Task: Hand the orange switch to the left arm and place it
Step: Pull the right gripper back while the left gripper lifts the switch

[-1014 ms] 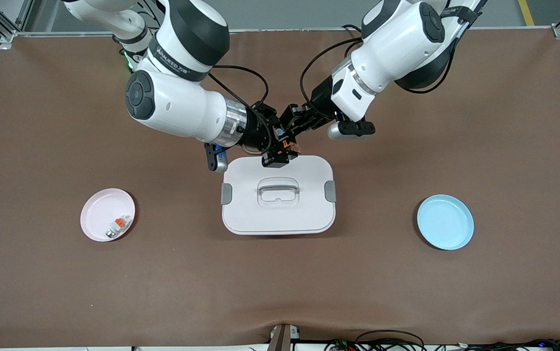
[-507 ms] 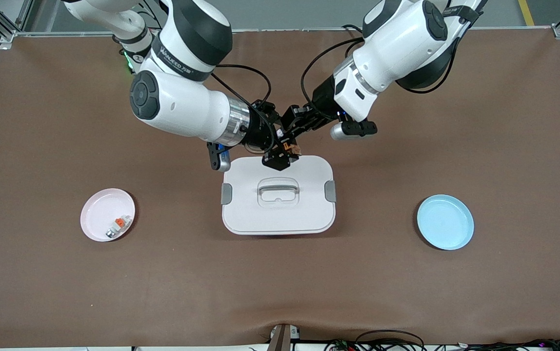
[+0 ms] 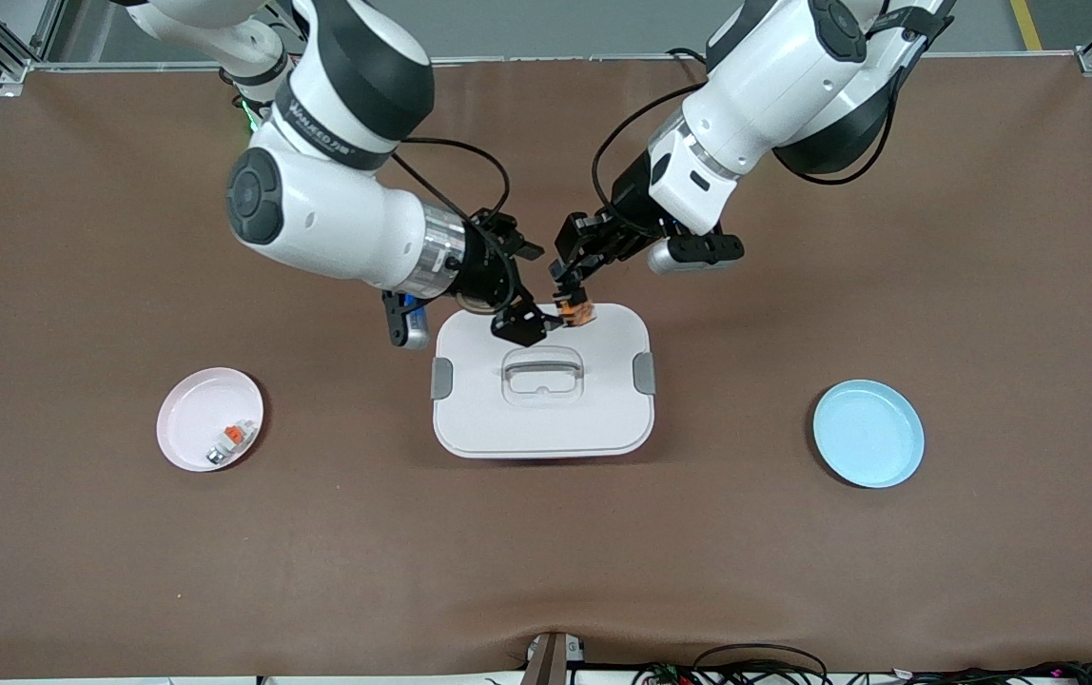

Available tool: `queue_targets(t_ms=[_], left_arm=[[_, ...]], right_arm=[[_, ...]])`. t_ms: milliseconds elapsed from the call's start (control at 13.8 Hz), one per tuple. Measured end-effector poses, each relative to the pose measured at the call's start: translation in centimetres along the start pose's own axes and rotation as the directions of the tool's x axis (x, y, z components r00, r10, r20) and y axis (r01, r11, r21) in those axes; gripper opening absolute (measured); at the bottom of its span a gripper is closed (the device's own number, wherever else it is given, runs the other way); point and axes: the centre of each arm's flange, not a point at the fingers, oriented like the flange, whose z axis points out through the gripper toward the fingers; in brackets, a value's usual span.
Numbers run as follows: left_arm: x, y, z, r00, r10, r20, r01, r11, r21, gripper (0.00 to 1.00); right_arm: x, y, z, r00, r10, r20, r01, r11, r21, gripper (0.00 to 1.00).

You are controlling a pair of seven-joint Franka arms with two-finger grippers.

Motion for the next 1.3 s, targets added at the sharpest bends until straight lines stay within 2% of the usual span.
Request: queue_targets(t_ms=[290,435,652,797,1304], left_arm=[[-0.6,-0.7,0.8,0.999,0.037,0.020,-0.038,0.996,0.081,0.39],[-0.6,-0.8,0.9,0.999,0.038,0.024,-0.040,0.995,0.090,0.39],[-0.7,-0.9,0.9,0.999,0.038,0.028,-0.040,0.995,0.095,0.39],[-0.7,-1.0,1.0,0.999,0.038,0.032,-0.041,0.994,0.103,0.39],[-1.0,-2.0,1.3,0.996,0.072,0.060,-0.083,0.976,0.202,0.39]], right_arm=[[3.7,-0.9,-2.3,0.997,-0.071,-0.021,0.071,0.997,-0.018,1.00],[4.6,-1.0,-2.8,0.996,-0.090,-0.028,0.089,0.996,-0.021,1.00],[5.0,-1.1,-2.8,0.987,-0.142,-0.075,0.141,0.990,-0.025,1.00],[5.9,-1.2,-3.3,0.980,-0.179,-0.088,0.176,0.984,-0.032,1.00],[9.9,-1.1,-4.1,0.933,-0.319,-0.167,0.299,0.945,-0.135,1.00]])
